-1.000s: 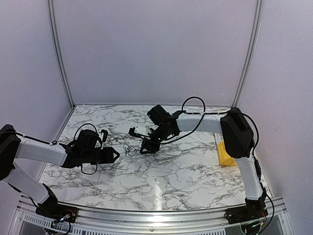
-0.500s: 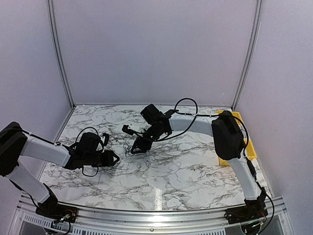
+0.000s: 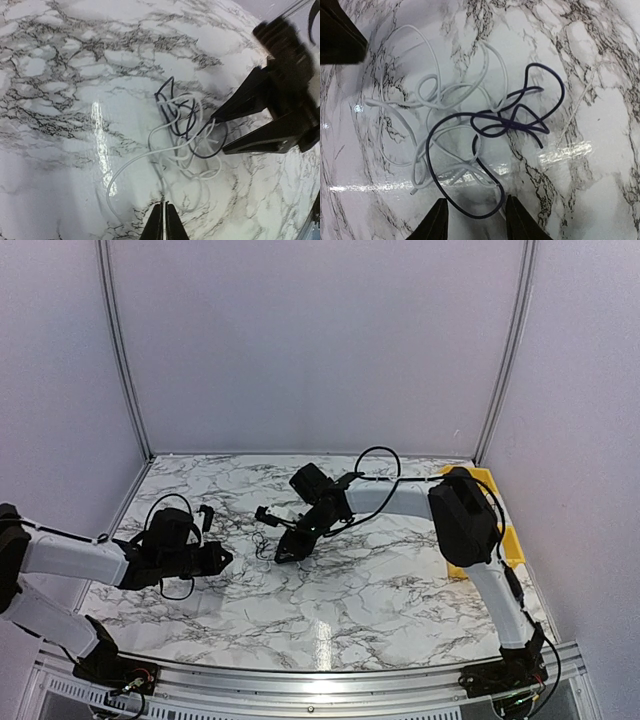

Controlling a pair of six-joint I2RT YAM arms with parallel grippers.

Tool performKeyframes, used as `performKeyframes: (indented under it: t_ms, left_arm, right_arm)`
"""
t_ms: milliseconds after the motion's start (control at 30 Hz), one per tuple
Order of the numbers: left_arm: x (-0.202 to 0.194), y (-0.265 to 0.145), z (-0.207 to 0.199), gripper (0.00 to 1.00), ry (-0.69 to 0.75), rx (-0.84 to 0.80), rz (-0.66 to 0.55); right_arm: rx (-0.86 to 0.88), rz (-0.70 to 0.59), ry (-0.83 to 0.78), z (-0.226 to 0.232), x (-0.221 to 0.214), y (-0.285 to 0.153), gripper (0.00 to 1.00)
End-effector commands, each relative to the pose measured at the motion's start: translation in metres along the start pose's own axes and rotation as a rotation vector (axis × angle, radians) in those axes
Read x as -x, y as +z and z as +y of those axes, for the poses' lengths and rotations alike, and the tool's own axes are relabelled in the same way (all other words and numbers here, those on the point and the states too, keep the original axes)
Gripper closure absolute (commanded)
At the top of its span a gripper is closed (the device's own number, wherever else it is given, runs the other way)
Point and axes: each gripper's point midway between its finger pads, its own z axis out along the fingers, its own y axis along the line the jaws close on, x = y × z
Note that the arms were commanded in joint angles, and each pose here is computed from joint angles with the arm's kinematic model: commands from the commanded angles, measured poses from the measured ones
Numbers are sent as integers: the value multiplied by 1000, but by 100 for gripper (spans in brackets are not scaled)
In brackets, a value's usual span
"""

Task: Untangle the cables

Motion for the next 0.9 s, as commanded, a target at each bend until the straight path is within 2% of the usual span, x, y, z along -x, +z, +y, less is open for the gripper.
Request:
performKeyframes:
  t_ms: [0,133,267,333,400,533,733,867]
  left_arm:
    - [42,-32,-20,100,37,-33,-137]
    - [71,-60,-28,100,83,2,-206]
    - [73,-66,-23,99,105,52,-189]
    - [60,-59,-14,76,66,84,-140]
    - [44,-49,-17,62,58,40,-76]
    - [20,-33,-33,48,87,-91,8]
    - [10,-10,-29,46,186,-73,53]
    - [0,7,-29,53,210,-65,108]
  right_arm:
    - [-78,-53,-80,5,26,-32,61]
    - [-106,-87,-123,10,39,-51,61]
    - [-92,-109,-154,24,47,-61,60]
    - [-88,-109,-168,31,48,-63,60]
    - [-83,-111,-182,37,49,-64,60]
    - [-84,-118,-192,41,50,-68,60]
    - [-81,-113,-193,44,48,-70,60]
    - [-89,-108,-199,45,45,-73,60]
